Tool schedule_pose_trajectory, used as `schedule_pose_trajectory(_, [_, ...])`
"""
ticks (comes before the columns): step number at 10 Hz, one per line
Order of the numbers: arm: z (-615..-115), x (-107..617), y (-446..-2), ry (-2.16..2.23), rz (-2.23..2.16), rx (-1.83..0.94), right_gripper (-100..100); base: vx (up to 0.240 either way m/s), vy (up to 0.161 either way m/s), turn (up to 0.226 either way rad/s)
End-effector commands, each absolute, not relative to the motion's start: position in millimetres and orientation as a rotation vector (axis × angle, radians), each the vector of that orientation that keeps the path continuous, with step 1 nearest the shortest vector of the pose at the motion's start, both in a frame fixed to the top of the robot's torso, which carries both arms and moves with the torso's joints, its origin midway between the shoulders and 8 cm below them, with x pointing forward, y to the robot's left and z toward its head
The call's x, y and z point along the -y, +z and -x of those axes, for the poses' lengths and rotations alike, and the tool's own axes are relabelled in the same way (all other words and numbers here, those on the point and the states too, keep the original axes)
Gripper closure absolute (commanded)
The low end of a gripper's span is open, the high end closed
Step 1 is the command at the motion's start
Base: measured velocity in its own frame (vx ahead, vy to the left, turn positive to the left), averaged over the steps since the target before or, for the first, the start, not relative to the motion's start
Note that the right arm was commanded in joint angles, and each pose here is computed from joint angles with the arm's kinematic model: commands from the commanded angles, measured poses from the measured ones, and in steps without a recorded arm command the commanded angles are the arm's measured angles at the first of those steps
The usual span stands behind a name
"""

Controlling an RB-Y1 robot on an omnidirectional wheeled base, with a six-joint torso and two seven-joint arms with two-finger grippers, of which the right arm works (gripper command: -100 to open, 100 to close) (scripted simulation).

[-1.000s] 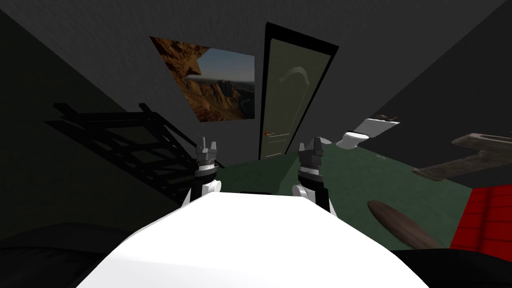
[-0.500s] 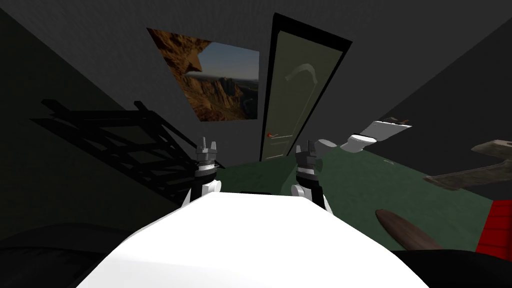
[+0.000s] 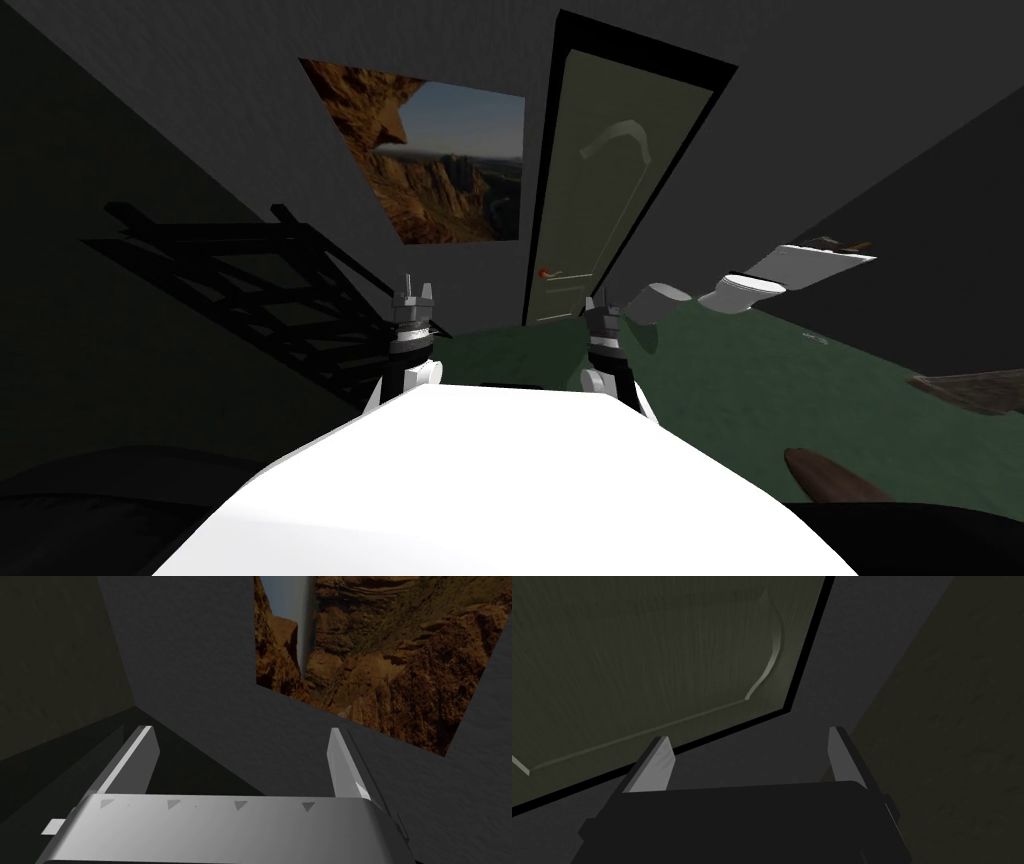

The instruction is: Pull the door open

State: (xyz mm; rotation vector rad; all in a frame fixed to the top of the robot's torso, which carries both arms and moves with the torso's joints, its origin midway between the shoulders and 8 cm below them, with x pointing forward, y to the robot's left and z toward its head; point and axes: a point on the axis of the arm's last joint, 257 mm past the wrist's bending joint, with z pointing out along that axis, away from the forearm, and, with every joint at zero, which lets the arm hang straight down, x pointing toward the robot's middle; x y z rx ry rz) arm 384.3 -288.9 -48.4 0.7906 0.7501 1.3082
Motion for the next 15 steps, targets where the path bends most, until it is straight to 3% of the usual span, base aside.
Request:
schedule_pose_trajectory(1, [-391, 288, -64, 1.311, -0.805, -0.774, -100, 0.095, -0.044, 0.096])
schedule_pose_trajectory(15, [-428, 315, -180, 1.278, -0.933, -0.945, -100, 0.069, -0.024, 0.083])
